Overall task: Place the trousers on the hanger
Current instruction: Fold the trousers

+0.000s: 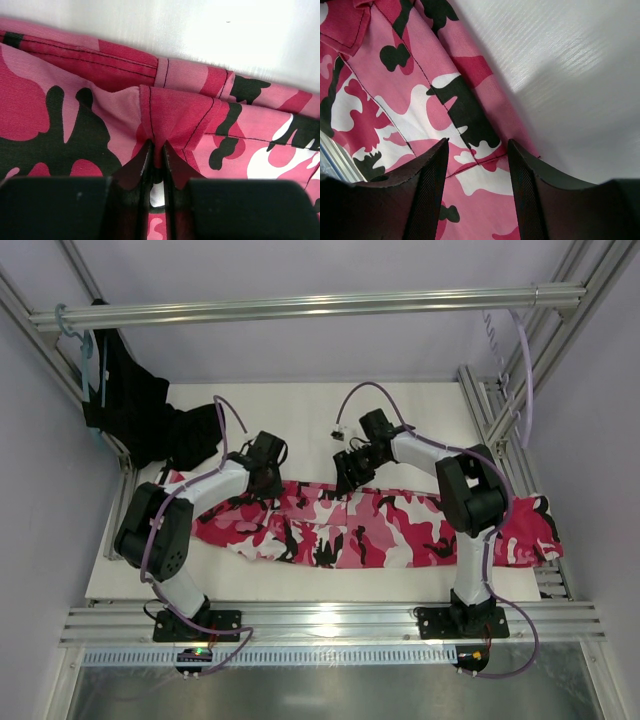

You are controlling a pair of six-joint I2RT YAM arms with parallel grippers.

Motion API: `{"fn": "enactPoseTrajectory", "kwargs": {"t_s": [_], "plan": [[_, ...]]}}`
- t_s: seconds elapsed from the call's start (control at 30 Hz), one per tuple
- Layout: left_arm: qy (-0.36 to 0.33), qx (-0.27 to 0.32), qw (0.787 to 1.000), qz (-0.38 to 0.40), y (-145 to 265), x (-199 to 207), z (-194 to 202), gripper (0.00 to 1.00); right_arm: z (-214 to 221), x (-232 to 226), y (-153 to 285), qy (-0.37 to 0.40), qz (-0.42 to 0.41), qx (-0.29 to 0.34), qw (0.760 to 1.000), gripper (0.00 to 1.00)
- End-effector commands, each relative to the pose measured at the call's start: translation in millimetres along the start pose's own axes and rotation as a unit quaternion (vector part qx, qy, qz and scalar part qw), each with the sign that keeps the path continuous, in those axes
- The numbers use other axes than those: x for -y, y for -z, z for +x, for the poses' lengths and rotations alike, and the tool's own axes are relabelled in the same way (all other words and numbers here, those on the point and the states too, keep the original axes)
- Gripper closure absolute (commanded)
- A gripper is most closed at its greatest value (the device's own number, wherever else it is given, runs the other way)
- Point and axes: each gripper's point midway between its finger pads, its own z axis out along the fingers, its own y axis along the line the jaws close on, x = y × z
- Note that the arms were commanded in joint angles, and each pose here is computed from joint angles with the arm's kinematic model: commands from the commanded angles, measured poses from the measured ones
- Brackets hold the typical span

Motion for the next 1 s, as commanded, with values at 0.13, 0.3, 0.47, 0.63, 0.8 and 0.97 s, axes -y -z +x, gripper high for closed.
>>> {"fn": "enactPoseTrajectory", "kwargs": {"t_s": [0.13, 0.3, 0.47, 0.63, 0.8, 0.97], "plan": [[-0.004, 0.032, 0.999, -0.008, 8, 0, -18, 0.92, -9, 6, 7, 0.054, 0.027, 0.024, 0.998, 0.46], [-0.001, 0.030, 1.000, -0.004, 5, 3, -16, 0.99, 8, 8, -3, 0.042, 0.010, -0.009, 0.999, 0.46], [0.004, 0.039, 0.999, -0.006, 10, 5, -20, 1.00, 1, 2, 7, 0.051, 0.014, 0.011, 0.999, 0.77], [0.028, 0.058, 0.998, -0.020, 17, 4, -28, 1.00, -18, 5, 30, 0.055, 0.070, 0.045, 0.995, 0.96], [0.049, 0.108, 0.991, -0.064, 32, 0, -47, 1.00, -38, 17, 48, 0.032, 0.138, 0.088, 0.986, 0.96], [0.065, 0.151, 0.981, -0.104, 32, -11, -63, 1.00, -44, 32, 45, 0.009, 0.169, 0.094, 0.981, 0.96]]}}
